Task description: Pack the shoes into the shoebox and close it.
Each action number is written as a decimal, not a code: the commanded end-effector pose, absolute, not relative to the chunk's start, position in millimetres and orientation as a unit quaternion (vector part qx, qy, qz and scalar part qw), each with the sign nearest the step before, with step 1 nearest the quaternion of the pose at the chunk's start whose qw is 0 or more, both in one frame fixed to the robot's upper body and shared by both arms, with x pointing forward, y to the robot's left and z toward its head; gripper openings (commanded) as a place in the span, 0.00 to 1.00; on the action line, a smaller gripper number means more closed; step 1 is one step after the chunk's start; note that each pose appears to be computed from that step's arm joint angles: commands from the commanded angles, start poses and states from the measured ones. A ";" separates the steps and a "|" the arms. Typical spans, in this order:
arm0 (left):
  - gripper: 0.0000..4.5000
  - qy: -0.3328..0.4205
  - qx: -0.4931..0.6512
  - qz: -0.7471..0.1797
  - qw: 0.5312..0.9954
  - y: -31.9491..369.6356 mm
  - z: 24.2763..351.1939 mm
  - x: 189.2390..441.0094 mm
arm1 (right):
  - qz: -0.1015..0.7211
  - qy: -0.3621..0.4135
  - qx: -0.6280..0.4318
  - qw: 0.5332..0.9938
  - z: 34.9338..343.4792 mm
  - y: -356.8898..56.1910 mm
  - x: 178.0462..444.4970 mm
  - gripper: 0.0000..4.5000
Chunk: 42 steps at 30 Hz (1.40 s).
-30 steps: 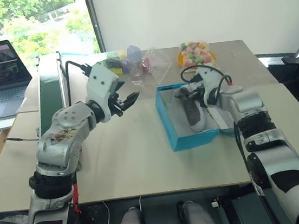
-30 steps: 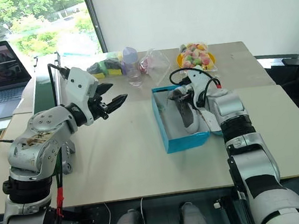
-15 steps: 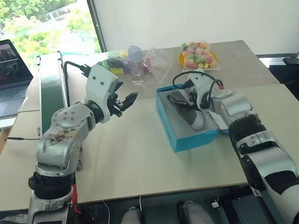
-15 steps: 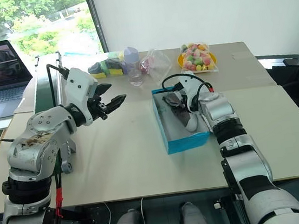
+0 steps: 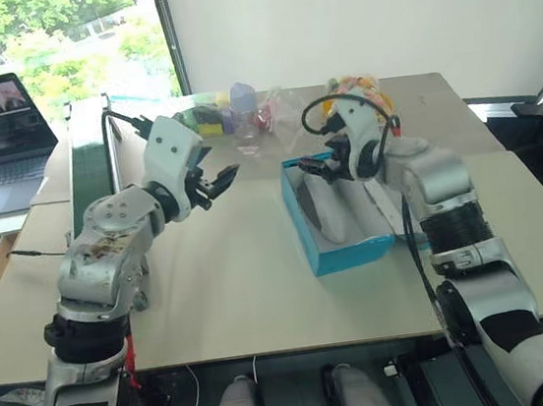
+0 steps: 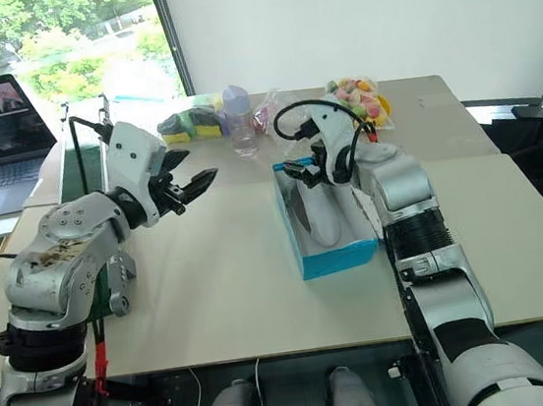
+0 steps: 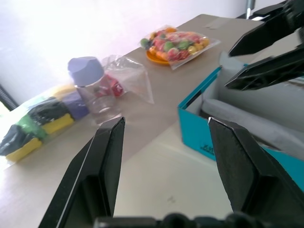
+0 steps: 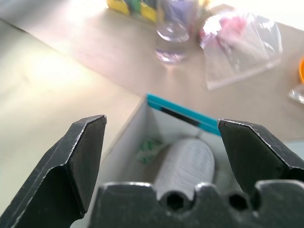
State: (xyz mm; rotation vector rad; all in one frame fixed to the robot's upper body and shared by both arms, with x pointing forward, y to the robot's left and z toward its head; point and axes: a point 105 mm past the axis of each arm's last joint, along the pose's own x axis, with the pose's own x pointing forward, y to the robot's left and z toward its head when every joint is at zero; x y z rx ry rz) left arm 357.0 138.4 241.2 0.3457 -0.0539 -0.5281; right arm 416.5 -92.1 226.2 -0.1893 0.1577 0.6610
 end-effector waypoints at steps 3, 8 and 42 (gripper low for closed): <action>0.66 -0.055 0.163 -0.118 0.978 189.5 261.3 366.0 | 0.412 0.012 -0.061 0.909 279.1 -74.7 387.5 0.98; 0.66 -0.051 0.109 0.007 0.993 227.5 254.3 368.1 | 0.468 0.009 -0.052 0.882 277.1 -59.7 374.9 0.98; 0.66 -0.001 0.035 0.210 0.977 326.6 172.2 344.6 | 0.527 -0.039 -0.086 0.845 214.4 -22.5 372.3 0.98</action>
